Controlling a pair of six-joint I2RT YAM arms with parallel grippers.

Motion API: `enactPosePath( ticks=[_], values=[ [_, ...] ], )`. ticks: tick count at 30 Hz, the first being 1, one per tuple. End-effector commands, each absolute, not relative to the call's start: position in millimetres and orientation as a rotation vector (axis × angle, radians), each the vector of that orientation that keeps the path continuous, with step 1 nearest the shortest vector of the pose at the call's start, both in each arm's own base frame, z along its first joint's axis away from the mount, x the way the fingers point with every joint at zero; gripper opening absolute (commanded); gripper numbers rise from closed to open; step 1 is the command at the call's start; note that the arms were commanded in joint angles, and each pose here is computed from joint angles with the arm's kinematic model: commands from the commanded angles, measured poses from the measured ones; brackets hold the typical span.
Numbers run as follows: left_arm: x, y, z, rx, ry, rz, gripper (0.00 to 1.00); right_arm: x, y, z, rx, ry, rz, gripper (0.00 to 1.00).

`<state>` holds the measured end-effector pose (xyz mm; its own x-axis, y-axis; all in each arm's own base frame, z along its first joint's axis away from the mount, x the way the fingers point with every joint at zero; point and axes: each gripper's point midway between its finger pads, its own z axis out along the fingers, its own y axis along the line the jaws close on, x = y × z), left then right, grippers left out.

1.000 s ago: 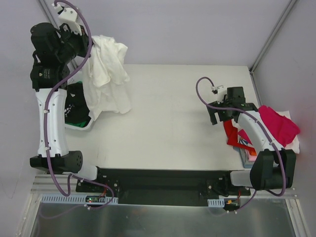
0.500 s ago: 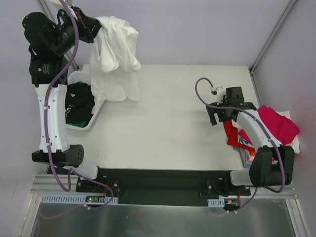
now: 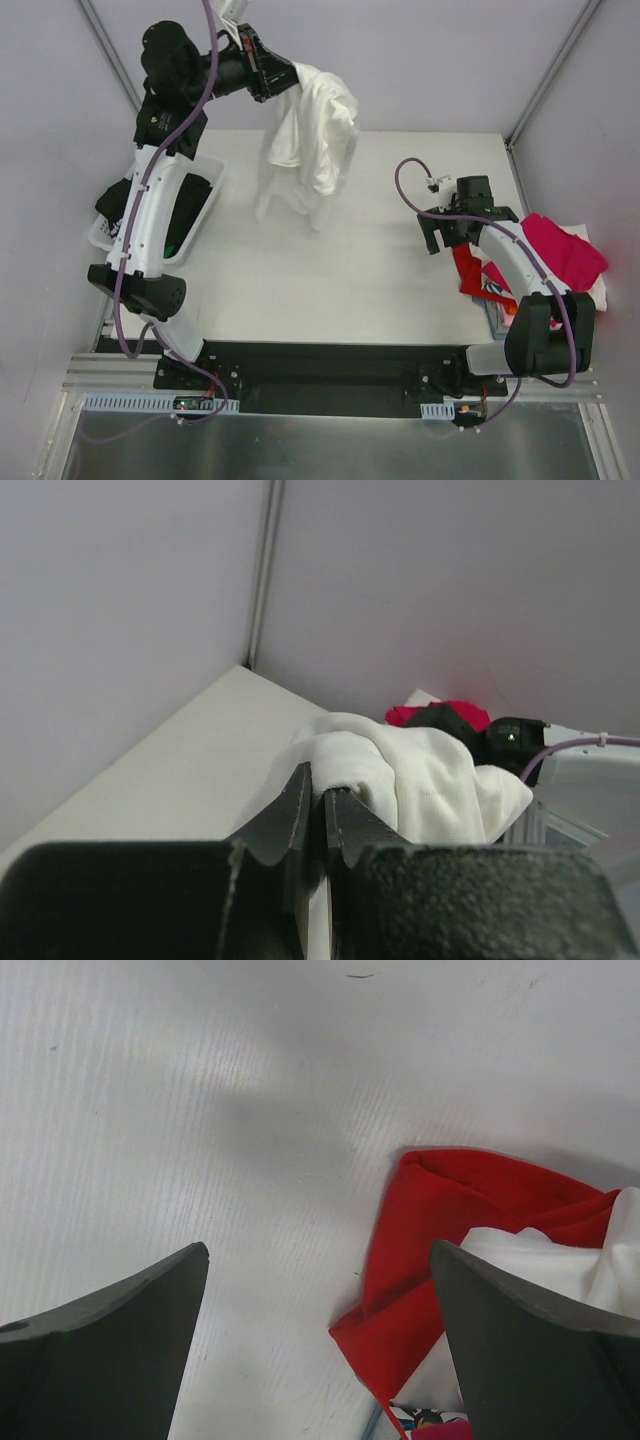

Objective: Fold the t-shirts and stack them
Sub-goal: Move the tshirt to the center of the board

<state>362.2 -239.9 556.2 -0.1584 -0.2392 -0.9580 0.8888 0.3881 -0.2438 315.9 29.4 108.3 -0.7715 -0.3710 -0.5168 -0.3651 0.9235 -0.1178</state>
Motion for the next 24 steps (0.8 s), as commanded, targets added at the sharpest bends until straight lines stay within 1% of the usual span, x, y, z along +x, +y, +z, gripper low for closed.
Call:
enactPosePath(
  ticks=[1, 3, 6, 8, 9, 10, 11, 12, 13, 14, 15, 16, 17, 18, 19, 21, 24],
  values=[
    [348.5, -250.5, 564.1, 0.728, 1.295, -1.126, 0.0, 325.5, 30.1, 122.1, -0.539, 2.496, -0.031, 0.97],
    [353.9, -247.5, 560.8, 0.723, 1.291, -1.078, 0.0, 325.5, 29.6, 121.6, -0.537, 2.498, -0.031, 0.97],
    [361.1, -243.5, 543.7, 0.716, 1.313, -1.011, 0.09, 326.0, 29.6, 121.7, -0.539, 2.498, -0.032, 0.97],
    [366.5, -238.5, 523.6, 0.698, 1.353, -0.959, 0.1, 325.9, 30.6, 121.7, -0.542, 2.497, -0.027, 0.97],
    [361.5, -233.2, 524.2, 0.711, 1.333, -0.907, 0.17, 325.9, 30.1, 121.7, -0.54, 2.497, -0.028, 0.97],
    [367.4, -231.5, 500.6, 0.706, 1.381, -0.886, 0.24, 325.5, 30.8, 121.5, -0.543, 2.498, -0.025, 0.97],
    [370.8, -227.0, 490.2, 0.697, 1.4, -0.848, 0.33, 325.5, 31.1, 122.0, -0.543, 2.496, -0.023, 0.97],
    [370.4, -215.3, 489.5, 0.684, 1.388, -0.747, 0.37, 324.8, 30.5, 121.7, -0.542, 2.5, -0.024, 0.97],
    [377.5, -209.8, 456.4, 0.672, 1.456, -0.703, 0.52, 325.1, 31.3, 122.3, -0.544, 2.496, -0.021, 0.97],
    [380.0, -202.3, 443.2, 0.673, 1.473, -0.642, 0.62, 325.1, 31.1, 122.7, -0.542, 2.495, -0.02, 0.97],
    [380.3, -185.9, 438.1, 0.681, 1.46, -0.503, 0.71, 324.9, 31.9, 123.7, -0.542, 2.492, -0.017, 0.97],
    [384.1, -179.2, 402.6, 0.69, 1.526, -0.452, 0.85, 324.9, 32.4, 124.1, -0.543, 2.49, -0.014, 0.97],
    [385.7, -171.2, 389.6, 0.692, 1.548, -0.394, 0.91, 324.8, 32.8, 124.1, -0.542, 2.49, -0.011, 0.97],
    [383.4, -161.6, 385.5, 0.711, 1.538, -0.316, 0.95, 324.8, 33.0, 124.0, -0.542, 2.491, -0.009, 0.97],
    [386.7, -151.9, 364.0, 0.694, 1.591, -0.262, 0.98, 324.9, 32.6, 123.5, -0.539, 2.495, -0.009, 0.97],
    [378.8, -148.5, 355.4, 0.718, 1.596, -0.244, 0.99, 325.5, 34.5, 124.0, -0.544, 2.494, -0.008, 0.97],
    [352.6, -171.4, 327.1, 0.829, 1.61, -0.403, 0.99, 325.9, 37.6, 128.2, -0.55, 2.482, -0.013, 0.97]
  ],
)
